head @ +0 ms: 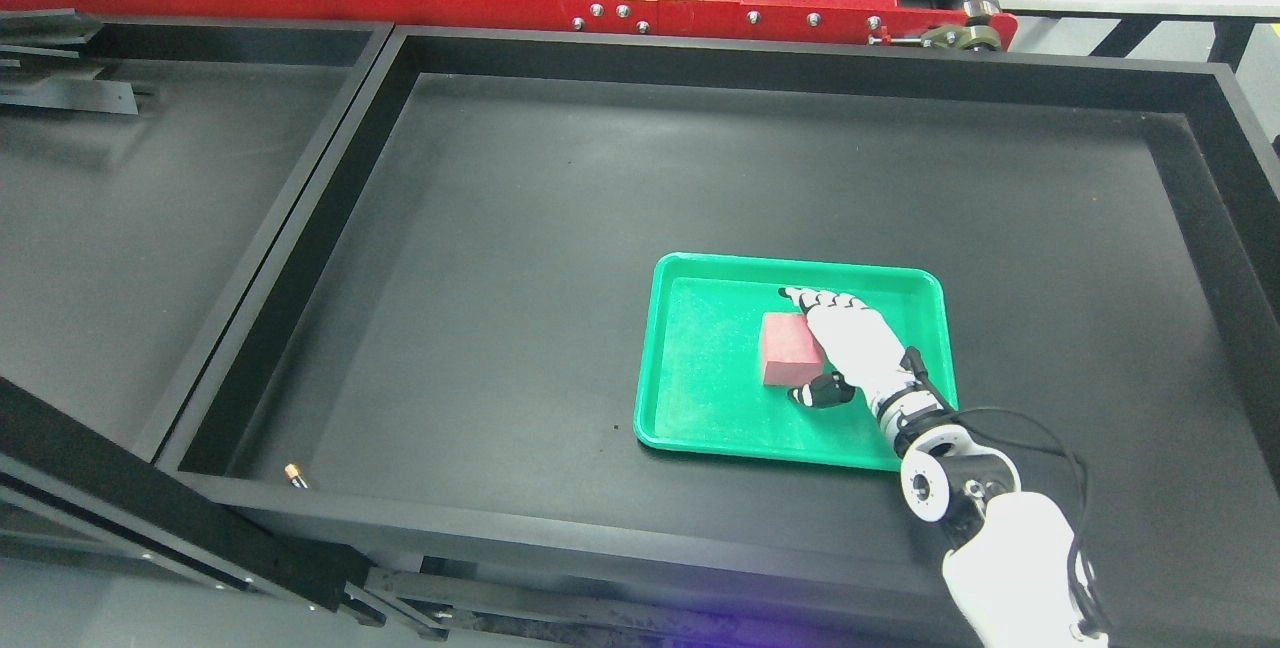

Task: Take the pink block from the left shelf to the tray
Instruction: 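Move the right hand beside the pink cube and close fingers on it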

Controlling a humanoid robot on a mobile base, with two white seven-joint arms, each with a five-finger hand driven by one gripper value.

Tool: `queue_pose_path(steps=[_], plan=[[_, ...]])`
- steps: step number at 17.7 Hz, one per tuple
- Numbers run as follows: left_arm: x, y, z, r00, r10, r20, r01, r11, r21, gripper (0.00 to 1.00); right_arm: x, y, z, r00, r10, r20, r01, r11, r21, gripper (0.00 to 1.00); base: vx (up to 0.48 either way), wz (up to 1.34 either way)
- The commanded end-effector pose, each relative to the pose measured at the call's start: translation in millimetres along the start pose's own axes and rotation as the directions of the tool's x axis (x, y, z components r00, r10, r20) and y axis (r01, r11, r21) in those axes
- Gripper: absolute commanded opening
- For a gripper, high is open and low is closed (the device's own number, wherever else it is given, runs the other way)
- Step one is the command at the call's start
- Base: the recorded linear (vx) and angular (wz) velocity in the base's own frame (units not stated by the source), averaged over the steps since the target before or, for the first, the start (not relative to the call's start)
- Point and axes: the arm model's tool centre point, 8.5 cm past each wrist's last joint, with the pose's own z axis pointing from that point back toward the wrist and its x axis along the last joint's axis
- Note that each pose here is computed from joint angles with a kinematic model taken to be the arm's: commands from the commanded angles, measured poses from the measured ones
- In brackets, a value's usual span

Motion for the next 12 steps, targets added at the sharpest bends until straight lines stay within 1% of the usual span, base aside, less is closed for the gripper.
queue_pose_path(steps=[1, 4, 7, 10, 12], plan=[[-6.9, 10.4, 2.1, 1.0, -0.002, -0.003, 0.002, 1.0, 0.015, 1.0, -9.7, 20.9, -4.2, 1.0, 0.005, -0.027, -0.003, 0.998, 0.068, 0.91, 0.0, 0.0], [-6.9, 10.4, 2.1, 1.0, -0.002, -0.003, 0.002, 1.0, 0.015, 1.0, -10.2, 21.3, -3.8, 1.0, 0.002, -0.028, 0.0, 0.998, 0.067, 0.77, 0.0, 0.0], [-6.9, 10.4, 2.1, 1.0, -0.002, -0.003, 0.002, 1.0, 0.015, 1.0, -10.0, 20.4, -3.9, 1.0, 0.002, -0.028, 0.0, 0.998, 0.061, 0.59, 0.0, 0.0], [-6.9, 10.4, 2.1, 1.0, -0.002, -0.003, 0.002, 1.0, 0.015, 1.0, -11.8, 17.9, -3.3, 1.0, -0.004, -0.03, 0.005, 0.999, 0.039, 0.37, 0.0, 0.0], [-6.9, 10.4, 2.1, 1.0, -0.002, -0.003, 0.002, 1.0, 0.015, 1.0, -11.9, 13.5, -2.4, 1.0, -0.005, -0.028, 0.005, 1.0, -0.007, 0.21, 0.0, 0.0]])
